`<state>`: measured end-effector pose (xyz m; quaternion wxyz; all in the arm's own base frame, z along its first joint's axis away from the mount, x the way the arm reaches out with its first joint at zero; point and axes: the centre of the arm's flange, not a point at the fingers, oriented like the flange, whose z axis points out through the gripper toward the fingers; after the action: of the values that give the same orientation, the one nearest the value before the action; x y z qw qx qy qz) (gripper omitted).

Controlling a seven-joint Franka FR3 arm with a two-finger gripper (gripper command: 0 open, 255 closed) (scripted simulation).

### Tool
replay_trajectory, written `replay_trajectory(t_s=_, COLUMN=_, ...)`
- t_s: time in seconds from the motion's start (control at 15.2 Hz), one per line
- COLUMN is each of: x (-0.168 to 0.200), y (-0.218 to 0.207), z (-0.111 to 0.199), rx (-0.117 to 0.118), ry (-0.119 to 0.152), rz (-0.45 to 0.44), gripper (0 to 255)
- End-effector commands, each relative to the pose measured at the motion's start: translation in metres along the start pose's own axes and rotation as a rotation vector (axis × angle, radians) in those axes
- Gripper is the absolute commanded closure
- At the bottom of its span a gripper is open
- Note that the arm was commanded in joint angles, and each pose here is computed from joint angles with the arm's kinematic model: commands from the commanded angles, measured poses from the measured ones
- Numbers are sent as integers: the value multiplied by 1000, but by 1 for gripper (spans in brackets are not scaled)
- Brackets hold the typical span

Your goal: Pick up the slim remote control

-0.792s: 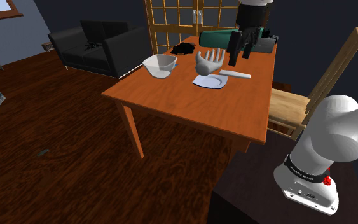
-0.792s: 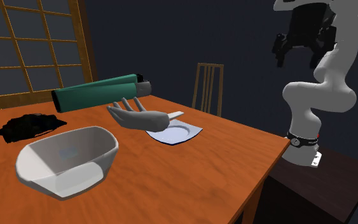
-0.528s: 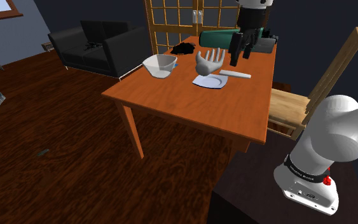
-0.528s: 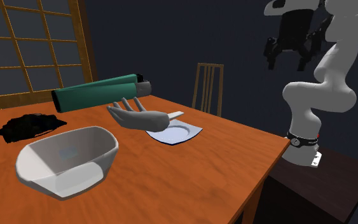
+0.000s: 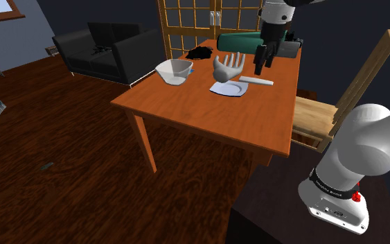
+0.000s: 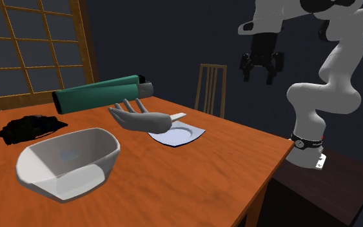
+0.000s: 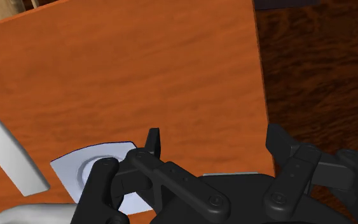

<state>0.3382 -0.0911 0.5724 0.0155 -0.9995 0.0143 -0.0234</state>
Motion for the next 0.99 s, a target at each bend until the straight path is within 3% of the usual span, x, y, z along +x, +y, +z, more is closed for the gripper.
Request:
replay_trajectory(t_s=0.0, x=7, y=25, z=12, rx=-2, ry=-2, rz=-16, gripper=0)
replay_trajectory(t_s=0.92, x=63, y=182, z=91, rx=-8, ry=-19, rz=-111, gripper=0)
